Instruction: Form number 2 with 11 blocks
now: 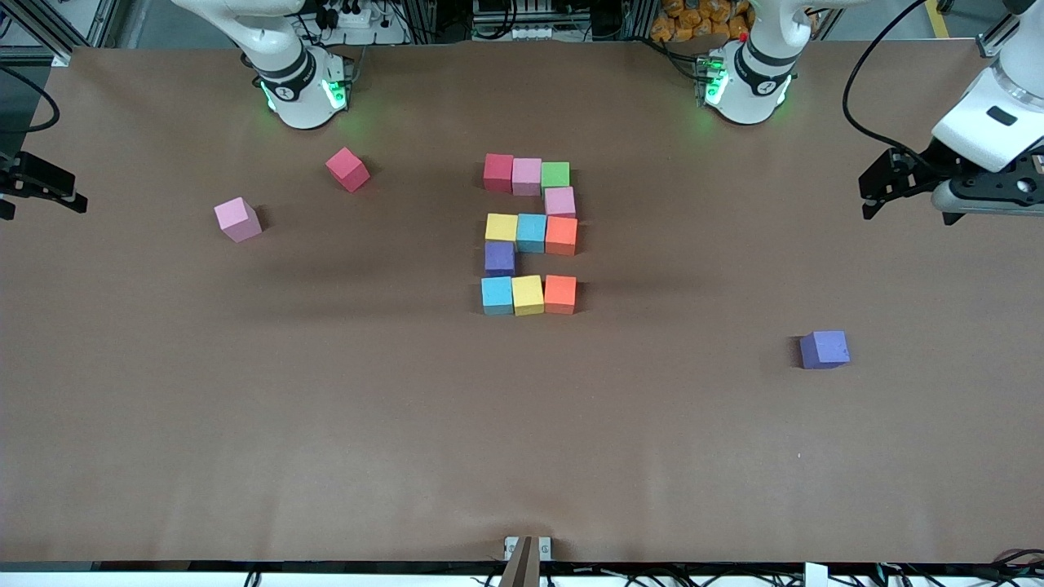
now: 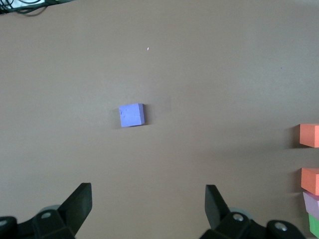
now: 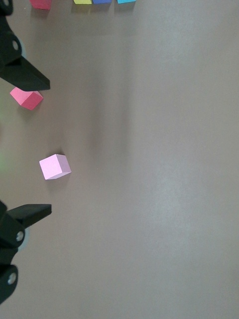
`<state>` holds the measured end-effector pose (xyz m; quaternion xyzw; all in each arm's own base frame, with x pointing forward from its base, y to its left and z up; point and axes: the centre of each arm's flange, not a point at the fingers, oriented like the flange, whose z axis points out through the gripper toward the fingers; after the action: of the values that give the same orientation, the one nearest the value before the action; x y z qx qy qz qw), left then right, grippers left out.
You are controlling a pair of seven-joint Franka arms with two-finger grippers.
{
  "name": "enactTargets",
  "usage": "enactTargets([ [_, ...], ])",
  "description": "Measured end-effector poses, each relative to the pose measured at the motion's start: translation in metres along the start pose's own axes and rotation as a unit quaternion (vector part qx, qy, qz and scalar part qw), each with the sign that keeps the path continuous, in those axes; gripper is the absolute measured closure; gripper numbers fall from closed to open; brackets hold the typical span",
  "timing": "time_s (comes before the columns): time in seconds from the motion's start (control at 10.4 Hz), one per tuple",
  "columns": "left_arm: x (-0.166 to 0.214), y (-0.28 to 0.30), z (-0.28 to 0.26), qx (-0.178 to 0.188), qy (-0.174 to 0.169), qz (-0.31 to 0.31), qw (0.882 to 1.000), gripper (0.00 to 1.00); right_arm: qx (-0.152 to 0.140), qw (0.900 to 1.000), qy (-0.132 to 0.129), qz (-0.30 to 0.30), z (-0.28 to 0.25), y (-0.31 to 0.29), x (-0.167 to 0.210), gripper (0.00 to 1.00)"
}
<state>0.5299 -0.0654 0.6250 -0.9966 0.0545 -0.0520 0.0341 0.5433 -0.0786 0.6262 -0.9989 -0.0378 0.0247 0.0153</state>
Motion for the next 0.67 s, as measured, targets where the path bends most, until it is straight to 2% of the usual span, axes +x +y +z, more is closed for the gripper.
enactTargets([
  [0.29, -0.017, 0.000, -0.009, -0.033, -0.007, -0.061, 0.998, 0.00, -0.003, 1.000, 0.003, 0.000, -0.001, 0.001, 0.001, 0.00],
  [0.67, -0.026, 0.004, -0.021, -0.035, -0.001, -0.066, 0.997, 0.00, -0.004, 1.000, 0.007, -0.005, -0.002, -0.004, 0.003, 0.00],
])
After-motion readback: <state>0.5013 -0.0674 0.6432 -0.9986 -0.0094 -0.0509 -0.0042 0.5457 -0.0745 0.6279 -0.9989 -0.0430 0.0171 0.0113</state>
